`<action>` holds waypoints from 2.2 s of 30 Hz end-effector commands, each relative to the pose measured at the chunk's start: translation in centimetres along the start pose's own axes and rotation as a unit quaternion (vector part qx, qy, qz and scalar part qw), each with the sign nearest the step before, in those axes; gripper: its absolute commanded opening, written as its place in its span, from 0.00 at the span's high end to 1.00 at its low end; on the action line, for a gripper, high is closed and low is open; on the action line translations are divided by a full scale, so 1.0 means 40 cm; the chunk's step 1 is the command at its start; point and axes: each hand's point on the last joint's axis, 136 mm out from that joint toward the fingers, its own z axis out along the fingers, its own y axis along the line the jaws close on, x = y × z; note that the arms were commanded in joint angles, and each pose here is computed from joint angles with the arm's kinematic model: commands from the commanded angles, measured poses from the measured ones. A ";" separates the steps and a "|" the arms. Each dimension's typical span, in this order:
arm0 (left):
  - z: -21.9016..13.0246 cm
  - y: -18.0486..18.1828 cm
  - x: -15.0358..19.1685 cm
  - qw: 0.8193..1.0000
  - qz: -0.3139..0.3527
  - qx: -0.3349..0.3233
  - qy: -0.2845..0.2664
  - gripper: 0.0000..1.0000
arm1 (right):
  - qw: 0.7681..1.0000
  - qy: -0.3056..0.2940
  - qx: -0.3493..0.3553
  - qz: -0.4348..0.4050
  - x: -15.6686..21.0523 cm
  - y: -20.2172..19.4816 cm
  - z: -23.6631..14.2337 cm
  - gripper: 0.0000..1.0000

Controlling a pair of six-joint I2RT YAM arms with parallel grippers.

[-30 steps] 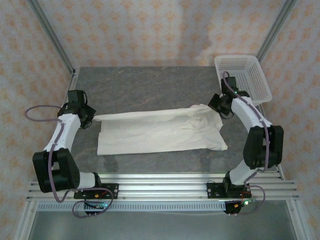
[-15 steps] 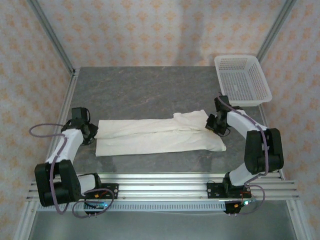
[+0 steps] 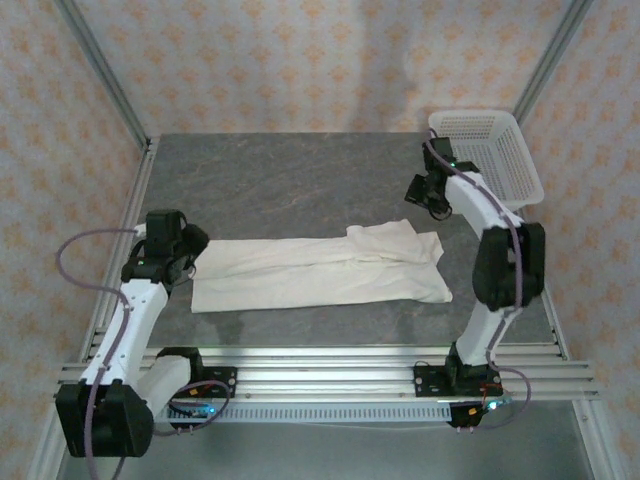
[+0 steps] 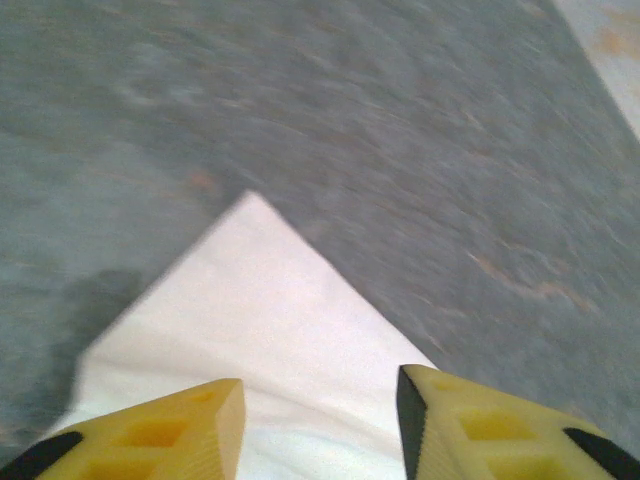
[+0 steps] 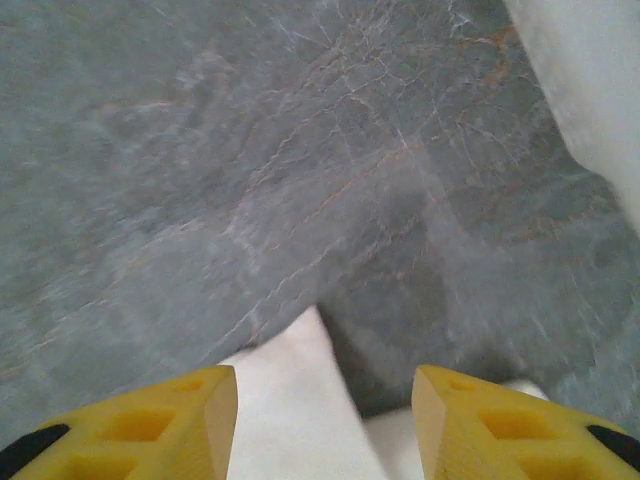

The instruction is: Fold the inside-out t-shirt

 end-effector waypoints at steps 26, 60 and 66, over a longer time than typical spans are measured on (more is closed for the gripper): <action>0.013 -0.056 0.070 0.994 0.106 -0.003 0.040 0.45 | 0.996 0.076 -0.056 -0.011 0.085 0.069 -0.023 1.00; 0.024 -0.126 0.178 0.982 0.152 0.047 0.104 0.44 | 0.968 0.159 -0.182 -0.063 0.379 0.226 -0.011 0.51; 0.041 -0.102 0.183 0.982 0.157 0.025 0.103 0.44 | 0.954 0.186 -0.232 -0.042 0.452 0.278 -0.046 0.59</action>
